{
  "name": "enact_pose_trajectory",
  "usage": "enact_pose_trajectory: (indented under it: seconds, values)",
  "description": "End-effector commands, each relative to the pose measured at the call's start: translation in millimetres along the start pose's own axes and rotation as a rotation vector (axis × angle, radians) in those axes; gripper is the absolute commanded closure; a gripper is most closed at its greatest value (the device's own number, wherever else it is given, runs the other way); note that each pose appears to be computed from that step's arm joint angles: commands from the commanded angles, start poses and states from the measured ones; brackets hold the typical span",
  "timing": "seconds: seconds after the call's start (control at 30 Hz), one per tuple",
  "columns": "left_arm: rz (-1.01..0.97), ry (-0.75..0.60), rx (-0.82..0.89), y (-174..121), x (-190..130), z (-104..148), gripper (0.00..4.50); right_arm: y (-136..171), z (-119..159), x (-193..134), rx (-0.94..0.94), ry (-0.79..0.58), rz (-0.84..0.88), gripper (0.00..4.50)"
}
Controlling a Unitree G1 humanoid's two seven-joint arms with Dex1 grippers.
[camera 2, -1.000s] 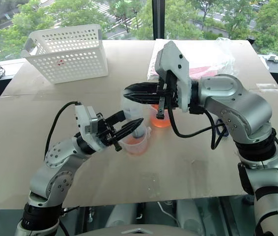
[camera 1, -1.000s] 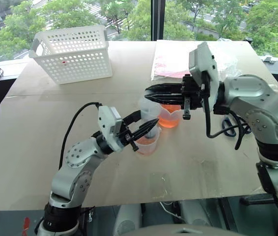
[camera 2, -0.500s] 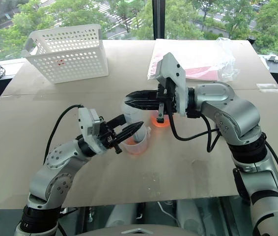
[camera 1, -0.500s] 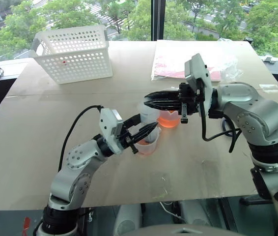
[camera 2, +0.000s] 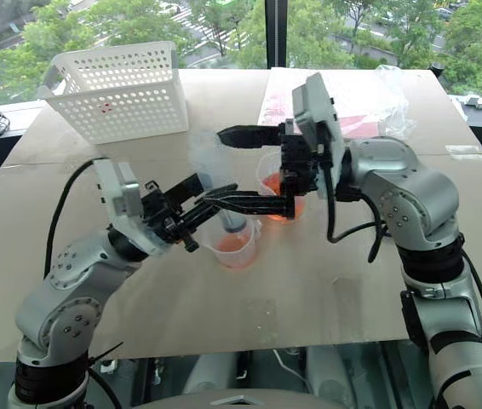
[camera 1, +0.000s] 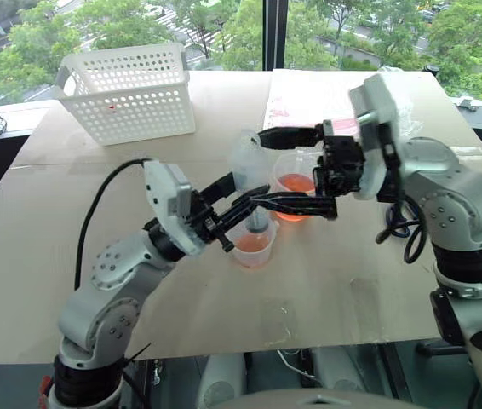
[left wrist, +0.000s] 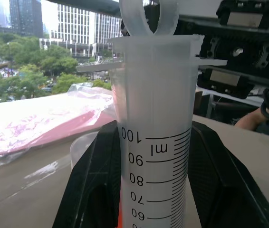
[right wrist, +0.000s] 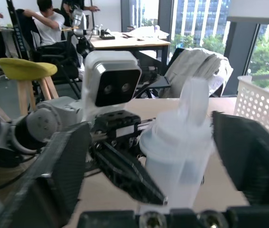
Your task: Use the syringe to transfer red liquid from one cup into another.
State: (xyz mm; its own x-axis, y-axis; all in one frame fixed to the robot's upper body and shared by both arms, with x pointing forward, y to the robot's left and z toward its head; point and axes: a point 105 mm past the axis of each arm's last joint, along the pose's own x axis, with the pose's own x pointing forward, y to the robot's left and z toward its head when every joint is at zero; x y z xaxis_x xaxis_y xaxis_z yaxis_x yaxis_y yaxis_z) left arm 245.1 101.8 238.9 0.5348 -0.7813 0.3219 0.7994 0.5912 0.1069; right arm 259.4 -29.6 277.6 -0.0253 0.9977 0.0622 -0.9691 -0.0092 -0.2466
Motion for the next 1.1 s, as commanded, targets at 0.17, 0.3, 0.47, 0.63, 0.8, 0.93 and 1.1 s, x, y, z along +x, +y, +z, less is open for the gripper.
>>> enact_pose_trajectory:
  seconds: [0.17,0.3,0.47,0.63,0.8,0.93,1.1]
  values:
    - [0.114,-0.038,-0.016,18.3,-2.0,39.3,3.17,8.2,42.4,-44.6,-0.036,-0.13,-0.041,0.03]
    - [0.204,0.082,-0.09,51.5,-20.1,47.4,3.17,22.3,36.3,-66.1,-0.029,-0.076,-0.073,0.03]
    - [0.29,0.251,-0.135,99.5,-49.4,61.4,3.17,41.7,9.7,-92.7,-0.002,0.062,-0.138,0.03]
    - [0.348,0.508,-0.055,128.5,-72.6,37.1,3.17,50.9,-9.8,-107.7,0.035,0.15,-0.186,0.03]
    - [0.354,0.81,-0.15,148.2,-81.5,-10.2,3.17,56.3,-28.0,-116.7,0.076,0.209,-0.258,0.03]
    - [0.27,0.933,-0.219,156.1,-67.2,-28.8,3.17,64.0,-32.1,-118.1,0.083,0.236,-0.27,0.03]
    - [0.215,1.054,-0.272,167.7,-56.0,-48.8,3.17,72.6,-30.8,-116.3,0.081,0.236,-0.278,0.03]
